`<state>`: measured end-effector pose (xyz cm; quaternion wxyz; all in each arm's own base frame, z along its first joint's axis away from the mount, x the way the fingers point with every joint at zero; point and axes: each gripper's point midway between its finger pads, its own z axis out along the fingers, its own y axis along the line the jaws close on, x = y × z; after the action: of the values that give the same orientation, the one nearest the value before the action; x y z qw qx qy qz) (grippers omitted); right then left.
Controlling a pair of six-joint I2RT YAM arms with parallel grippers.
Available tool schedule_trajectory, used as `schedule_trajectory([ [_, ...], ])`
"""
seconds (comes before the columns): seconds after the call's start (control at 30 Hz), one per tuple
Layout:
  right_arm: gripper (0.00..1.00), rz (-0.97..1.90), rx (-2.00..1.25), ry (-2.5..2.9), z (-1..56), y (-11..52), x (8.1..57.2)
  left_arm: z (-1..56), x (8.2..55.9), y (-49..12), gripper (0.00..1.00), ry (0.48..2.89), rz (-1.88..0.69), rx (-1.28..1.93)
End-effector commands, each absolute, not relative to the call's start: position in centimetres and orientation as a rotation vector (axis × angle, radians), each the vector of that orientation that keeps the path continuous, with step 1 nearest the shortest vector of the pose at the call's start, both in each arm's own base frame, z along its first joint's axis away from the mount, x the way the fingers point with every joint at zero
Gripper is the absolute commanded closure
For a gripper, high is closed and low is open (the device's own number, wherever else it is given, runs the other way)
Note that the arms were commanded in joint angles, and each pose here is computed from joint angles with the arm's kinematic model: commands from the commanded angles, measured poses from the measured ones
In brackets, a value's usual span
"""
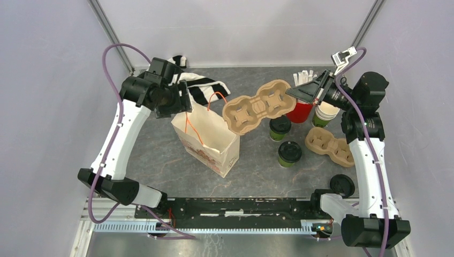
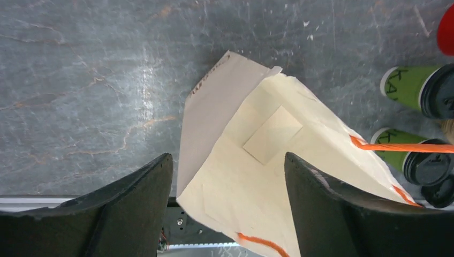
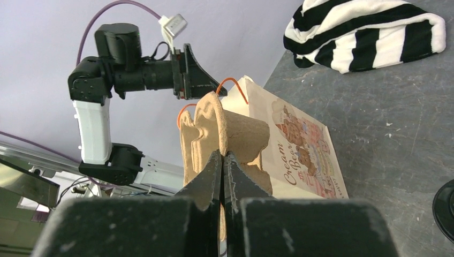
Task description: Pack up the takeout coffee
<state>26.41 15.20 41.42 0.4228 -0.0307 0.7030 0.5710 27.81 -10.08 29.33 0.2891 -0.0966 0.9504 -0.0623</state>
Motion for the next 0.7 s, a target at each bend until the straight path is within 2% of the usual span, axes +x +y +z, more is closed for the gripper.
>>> schedule_trajectory([
  [0.0, 1.00, 1.385, -0.133, 1.749, 42.2, 15.1, 26.1, 28.7, 28.4, -12.0, 0.23, 2.535, -0.287, -0.135],
  [0.13, 1.00, 1.373, -0.136, 1.747, 42.3, 15.0, 25.9, 27.8, 28.8, -12.1, 0.42, 2.549, -0.274, -0.124],
  [0.27, 1.00, 1.298, -0.119, 1.757, 42.6, 14.7, 26.3, 26.9, 28.9, -11.5, 0.66, 2.556, -0.228, -0.143],
  [0.53, 1.00, 1.236, -0.137, 1.830, 43.0, 17.5, 26.3, 27.0, 28.9, -11.1, 0.91, 2.491, -0.241, -0.255],
  [0.67, 1.00, 1.232, -0.096, 1.888, 42.8, 18.7, 26.4, 27.6, 28.3, -10.4, 0.91, 2.436, -0.243, -0.372],
])
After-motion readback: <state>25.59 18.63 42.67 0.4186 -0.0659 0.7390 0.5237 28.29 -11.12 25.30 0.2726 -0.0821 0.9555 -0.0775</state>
